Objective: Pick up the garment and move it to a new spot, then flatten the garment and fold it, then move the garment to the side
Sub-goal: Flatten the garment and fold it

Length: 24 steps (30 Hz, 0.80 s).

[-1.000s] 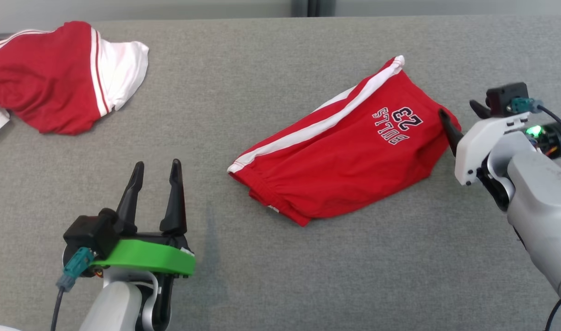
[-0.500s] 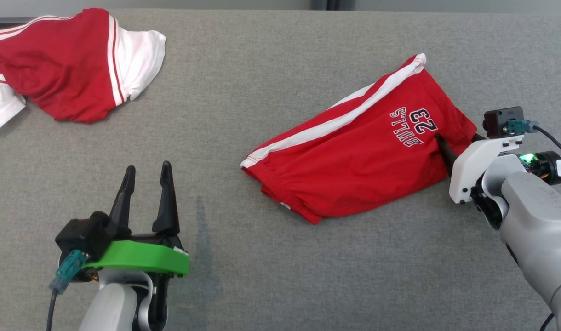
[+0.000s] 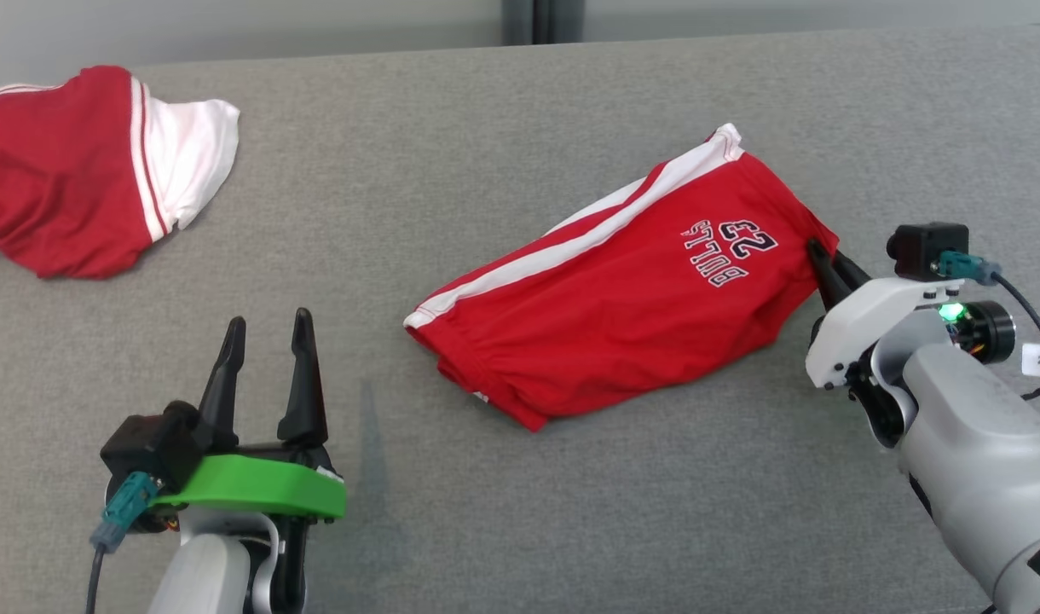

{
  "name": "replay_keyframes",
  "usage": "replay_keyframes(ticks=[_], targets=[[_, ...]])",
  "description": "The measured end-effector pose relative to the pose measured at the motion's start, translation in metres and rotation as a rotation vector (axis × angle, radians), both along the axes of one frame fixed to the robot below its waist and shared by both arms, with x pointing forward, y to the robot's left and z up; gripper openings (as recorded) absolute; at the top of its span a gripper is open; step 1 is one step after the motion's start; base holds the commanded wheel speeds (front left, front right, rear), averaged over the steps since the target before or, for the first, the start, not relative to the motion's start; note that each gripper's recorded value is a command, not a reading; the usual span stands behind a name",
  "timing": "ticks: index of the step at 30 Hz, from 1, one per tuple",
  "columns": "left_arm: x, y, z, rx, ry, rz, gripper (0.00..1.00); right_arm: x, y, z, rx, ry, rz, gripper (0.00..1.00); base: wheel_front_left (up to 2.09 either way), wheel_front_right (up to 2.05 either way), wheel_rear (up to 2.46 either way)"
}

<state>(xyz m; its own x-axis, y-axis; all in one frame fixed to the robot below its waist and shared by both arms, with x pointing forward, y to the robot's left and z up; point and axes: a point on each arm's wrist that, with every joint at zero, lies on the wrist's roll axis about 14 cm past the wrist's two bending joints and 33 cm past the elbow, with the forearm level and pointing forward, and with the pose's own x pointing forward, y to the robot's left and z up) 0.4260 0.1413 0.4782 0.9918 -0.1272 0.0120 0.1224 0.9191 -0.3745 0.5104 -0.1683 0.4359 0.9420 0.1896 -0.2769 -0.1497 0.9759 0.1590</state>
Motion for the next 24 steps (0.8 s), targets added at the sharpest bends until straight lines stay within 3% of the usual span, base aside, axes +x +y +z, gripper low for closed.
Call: replay_keyframes(ticks=[7, 13, 18, 24], targets=[[0.0, -0.031, 0.0, -0.026, 0.001, -0.078, 1.0, -0.047, -0.047, 0.003, 0.097, -0.053, -0.171, 0.0, 0.0, 0.0, 0.0], [-0.002, -0.049, 0.003, -0.039, -0.005, -0.118, 1.0, -0.084, -0.06, -0.003, 0.156, -0.072, -0.279, 0.0, 0.0, 0.0, 0.0], [-0.007, -0.05, 0.001, -0.046, 0.001, -0.122, 1.0, -0.092, -0.053, -0.003, 0.171, -0.088, -0.299, 0.0, 0.0, 0.0, 0.0], [-0.016, -0.037, 0.0, -0.05, 0.009, -0.076, 1.0, -0.081, -0.03, 0.01, 0.159, -0.131, -0.238, 0.0, 0.0, 0.0, 0.0]])
